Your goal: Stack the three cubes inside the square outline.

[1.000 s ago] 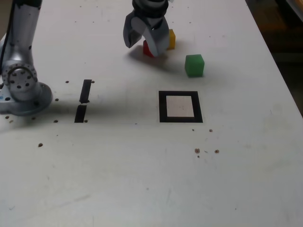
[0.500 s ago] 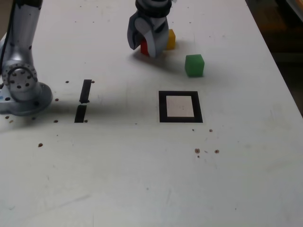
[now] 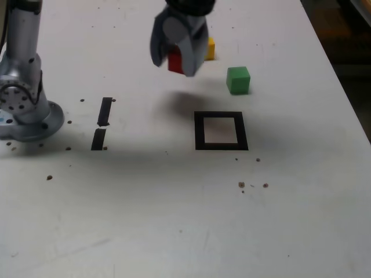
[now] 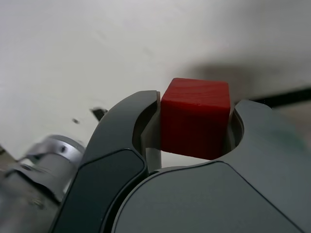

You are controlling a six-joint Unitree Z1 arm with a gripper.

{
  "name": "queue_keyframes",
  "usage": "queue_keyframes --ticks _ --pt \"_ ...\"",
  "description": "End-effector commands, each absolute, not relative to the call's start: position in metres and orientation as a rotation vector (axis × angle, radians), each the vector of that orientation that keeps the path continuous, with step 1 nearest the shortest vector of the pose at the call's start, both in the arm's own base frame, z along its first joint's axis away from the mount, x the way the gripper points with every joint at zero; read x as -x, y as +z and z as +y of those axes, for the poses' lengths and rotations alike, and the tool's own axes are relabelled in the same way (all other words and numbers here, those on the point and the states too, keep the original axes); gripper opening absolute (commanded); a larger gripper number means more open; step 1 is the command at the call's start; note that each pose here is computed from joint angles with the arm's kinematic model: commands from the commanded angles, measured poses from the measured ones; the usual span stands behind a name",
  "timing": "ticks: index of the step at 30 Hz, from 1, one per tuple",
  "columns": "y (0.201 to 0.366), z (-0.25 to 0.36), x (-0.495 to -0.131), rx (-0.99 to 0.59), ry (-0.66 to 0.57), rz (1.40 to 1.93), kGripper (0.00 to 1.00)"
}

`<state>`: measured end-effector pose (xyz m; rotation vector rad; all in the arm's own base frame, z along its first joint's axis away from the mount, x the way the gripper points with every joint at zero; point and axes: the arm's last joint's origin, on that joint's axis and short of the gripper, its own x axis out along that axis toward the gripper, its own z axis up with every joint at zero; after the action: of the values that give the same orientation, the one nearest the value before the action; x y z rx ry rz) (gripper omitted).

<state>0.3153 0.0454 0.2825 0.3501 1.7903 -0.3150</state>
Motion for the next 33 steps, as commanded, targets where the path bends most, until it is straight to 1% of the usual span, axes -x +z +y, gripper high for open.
queue_keyframes --ticks 1,4,8,14,19,23,29,33 --pt "0.285 0.017 -0.327 -0.186 -0.1 1.774 0.19" --pt "0.288 -0.007 -0.338 -0.131 -0.038 1.752 0.18" --pt "0.284 -0.022 -0.348 -0.07 0.012 1.764 0.18" --pt "0.268 -0.028 -0.363 -0.014 0.068 1.784 0.18" --pt "0.253 -0.03 -0.369 0.028 0.125 1.78 0.18" --pt "0.244 -0.034 -0.372 0.05 0.127 1.783 0.18" --pt "0.229 -0.038 -0.376 0.057 0.094 1.8 0.18" --pt "0.225 -0.038 -0.375 0.045 0.07 1.808 0.18"
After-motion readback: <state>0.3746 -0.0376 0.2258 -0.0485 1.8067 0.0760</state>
